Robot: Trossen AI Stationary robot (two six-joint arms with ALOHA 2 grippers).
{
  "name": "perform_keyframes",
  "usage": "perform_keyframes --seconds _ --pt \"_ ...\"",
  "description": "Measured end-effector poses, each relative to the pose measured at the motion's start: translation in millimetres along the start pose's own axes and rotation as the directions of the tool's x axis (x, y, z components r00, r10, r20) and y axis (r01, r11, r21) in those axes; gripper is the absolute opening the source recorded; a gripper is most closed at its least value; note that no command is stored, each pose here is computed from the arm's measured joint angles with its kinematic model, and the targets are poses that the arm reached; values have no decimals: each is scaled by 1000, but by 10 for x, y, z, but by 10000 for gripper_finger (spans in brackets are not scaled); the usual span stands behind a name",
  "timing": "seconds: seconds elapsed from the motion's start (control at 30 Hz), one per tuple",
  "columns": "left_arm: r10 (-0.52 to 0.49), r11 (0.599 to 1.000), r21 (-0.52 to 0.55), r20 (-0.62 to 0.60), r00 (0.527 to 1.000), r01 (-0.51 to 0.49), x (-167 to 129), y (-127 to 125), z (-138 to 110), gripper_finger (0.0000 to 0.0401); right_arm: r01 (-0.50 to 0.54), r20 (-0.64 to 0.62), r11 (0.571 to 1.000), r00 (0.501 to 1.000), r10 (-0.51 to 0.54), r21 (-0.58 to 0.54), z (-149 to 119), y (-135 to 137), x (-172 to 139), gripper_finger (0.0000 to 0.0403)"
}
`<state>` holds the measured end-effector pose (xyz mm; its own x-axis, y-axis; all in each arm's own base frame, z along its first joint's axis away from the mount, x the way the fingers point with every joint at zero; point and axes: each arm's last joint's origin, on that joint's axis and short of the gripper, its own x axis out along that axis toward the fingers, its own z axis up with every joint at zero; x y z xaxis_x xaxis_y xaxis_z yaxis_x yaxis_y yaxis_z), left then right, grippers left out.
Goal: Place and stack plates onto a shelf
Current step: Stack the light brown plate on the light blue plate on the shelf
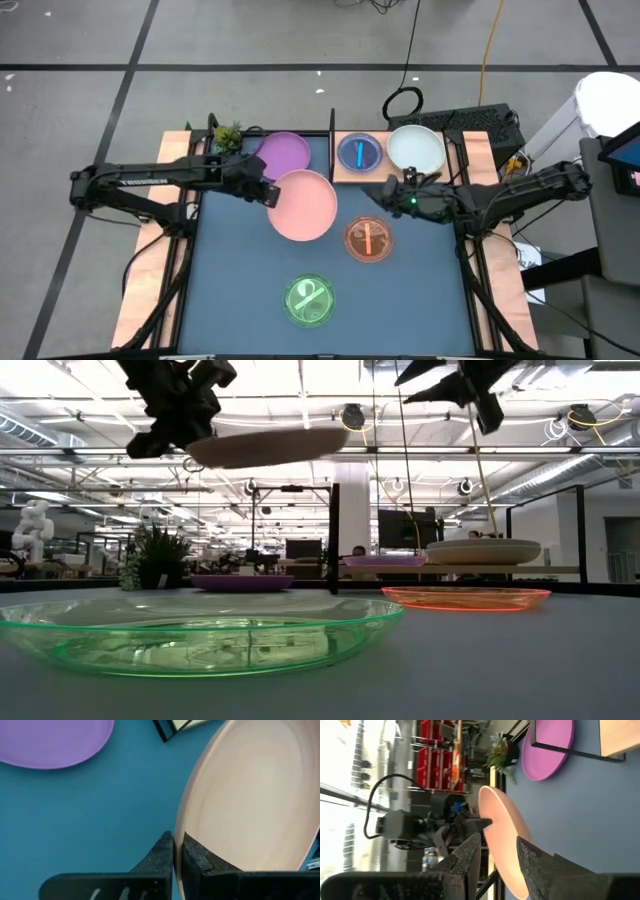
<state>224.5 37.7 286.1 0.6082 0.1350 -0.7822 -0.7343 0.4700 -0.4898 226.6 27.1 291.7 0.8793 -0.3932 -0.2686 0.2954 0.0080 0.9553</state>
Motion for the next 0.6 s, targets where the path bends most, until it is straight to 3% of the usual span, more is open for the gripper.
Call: perform_keyframes --seconds 0.37,0.6 --pt "-15 1000 7 82 997 15 -328 -107 242 12 133 -65 978 987 -145 -161 1 407 266 109" --pt "63 998 -1 117 991 -64 -464 -59 351 12 155 -69 955 982 -178 -254 -5 626 422 91"
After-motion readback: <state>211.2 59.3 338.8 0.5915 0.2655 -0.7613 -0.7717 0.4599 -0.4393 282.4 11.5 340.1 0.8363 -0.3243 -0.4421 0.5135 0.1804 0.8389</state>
